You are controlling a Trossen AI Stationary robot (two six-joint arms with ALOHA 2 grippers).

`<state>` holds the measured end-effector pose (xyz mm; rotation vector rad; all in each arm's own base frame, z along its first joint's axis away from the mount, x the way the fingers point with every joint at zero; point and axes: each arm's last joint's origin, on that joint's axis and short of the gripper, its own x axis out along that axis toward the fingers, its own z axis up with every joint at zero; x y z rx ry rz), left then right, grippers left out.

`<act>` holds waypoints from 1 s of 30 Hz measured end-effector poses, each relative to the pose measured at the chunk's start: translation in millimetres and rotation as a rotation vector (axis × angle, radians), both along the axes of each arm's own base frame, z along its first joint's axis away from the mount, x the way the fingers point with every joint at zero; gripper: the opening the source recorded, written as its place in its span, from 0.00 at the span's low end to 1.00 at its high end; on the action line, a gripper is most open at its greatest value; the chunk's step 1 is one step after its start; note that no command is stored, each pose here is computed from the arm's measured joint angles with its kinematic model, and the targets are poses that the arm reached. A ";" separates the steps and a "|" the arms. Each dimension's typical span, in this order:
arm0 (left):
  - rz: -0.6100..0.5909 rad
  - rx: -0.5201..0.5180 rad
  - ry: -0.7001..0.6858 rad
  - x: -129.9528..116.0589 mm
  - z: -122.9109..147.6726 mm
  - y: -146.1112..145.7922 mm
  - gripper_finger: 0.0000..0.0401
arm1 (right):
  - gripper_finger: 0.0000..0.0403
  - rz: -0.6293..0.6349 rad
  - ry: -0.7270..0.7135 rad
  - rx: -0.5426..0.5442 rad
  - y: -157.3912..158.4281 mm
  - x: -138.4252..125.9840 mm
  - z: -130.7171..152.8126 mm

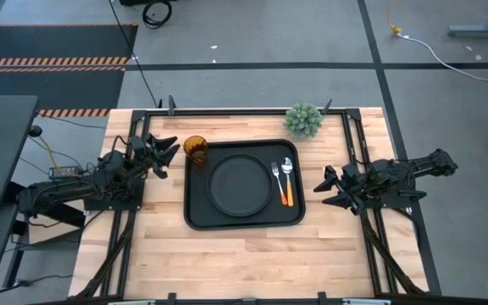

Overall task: Pick and place plate/cup/fork/spoon on tray
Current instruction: Return to Home Position

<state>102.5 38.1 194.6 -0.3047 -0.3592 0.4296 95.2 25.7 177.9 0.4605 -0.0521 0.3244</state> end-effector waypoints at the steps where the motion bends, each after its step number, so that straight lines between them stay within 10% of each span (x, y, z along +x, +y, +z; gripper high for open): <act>1: 0.013 0.007 0.002 -0.3 0.2 0.3 0.46 | 0.62 0.000 0.010 -0.002 0.0 0.1 -1.0; 13: 0.221 -0.012 0.188 -10.8 13.7 10.3 0.46 | 0.51 -0.060 0.102 -0.040 -1.5 1.2 -10.6; 30: 0.009 0.081 0.080 -22.4 19.4 -4.6 0.46 | 0.50 -0.099 0.100 -0.019 -2.6 1.7 -9.7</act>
